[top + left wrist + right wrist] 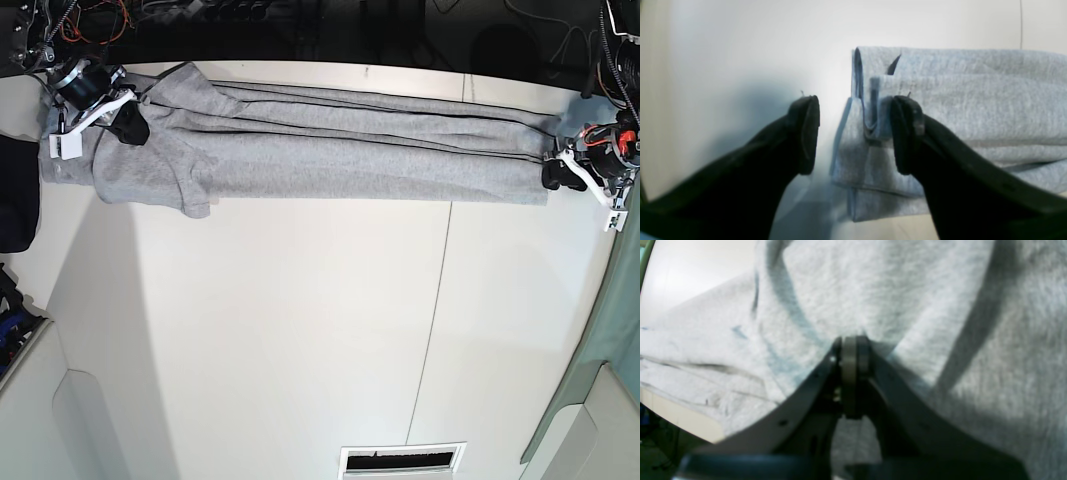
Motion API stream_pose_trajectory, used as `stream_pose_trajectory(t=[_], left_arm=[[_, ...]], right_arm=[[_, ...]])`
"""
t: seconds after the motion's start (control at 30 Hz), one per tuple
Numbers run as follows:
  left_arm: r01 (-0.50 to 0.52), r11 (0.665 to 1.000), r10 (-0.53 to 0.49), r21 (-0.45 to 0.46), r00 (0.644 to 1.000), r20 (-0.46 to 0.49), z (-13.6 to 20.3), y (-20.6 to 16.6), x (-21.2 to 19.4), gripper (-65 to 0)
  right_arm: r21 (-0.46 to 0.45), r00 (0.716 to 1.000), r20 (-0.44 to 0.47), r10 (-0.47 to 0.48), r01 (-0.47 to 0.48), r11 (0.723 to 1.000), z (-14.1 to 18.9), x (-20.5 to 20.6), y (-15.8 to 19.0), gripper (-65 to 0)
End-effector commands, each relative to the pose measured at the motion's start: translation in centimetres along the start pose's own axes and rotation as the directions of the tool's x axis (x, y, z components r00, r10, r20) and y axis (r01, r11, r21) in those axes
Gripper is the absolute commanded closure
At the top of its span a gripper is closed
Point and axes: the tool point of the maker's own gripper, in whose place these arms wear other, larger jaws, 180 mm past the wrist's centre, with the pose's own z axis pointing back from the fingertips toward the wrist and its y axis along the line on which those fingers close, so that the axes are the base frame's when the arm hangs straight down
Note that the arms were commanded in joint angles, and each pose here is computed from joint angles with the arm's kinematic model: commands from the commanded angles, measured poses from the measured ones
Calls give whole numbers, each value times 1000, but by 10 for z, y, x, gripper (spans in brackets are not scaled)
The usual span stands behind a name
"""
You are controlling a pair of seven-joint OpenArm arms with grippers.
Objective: Layout the t-shirt on the table in an organized manner, then fold the t-shirt properly
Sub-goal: 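Grasp both ends of the folded strip with both grippers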
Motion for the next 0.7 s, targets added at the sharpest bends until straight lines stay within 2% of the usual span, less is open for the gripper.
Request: stream_pose_trajectory(t=[0.0, 0.27, 0.47, 0.6, 0.67], left_arm=[[1, 1000, -1, 6, 999, 32, 4, 6, 11, -392], [-72, 997, 72, 9, 997, -2, -4, 16, -12, -396], [-66, 992, 63, -109, 998, -27, -7, -10, -19, -396], [-59, 972, 52, -227, 998, -39, -6, -35, -23, -396], [-68, 964, 60, -257, 997, -39, -7, -43, -24, -395]], right_arm=[[-12, 1000, -18, 15, -15, 1000, 2, -1, -3, 0], [-12, 1000, -19, 16, -16, 1000, 2, -1, -4, 0], [-11, 1000, -16, 13, -13, 1000, 2, -1, -3, 0], [-11, 1000, -17, 13, -13, 1000, 2, -1, -3, 0], [-11, 1000, -16, 13, -13, 1000, 2, -1, -3, 0]])
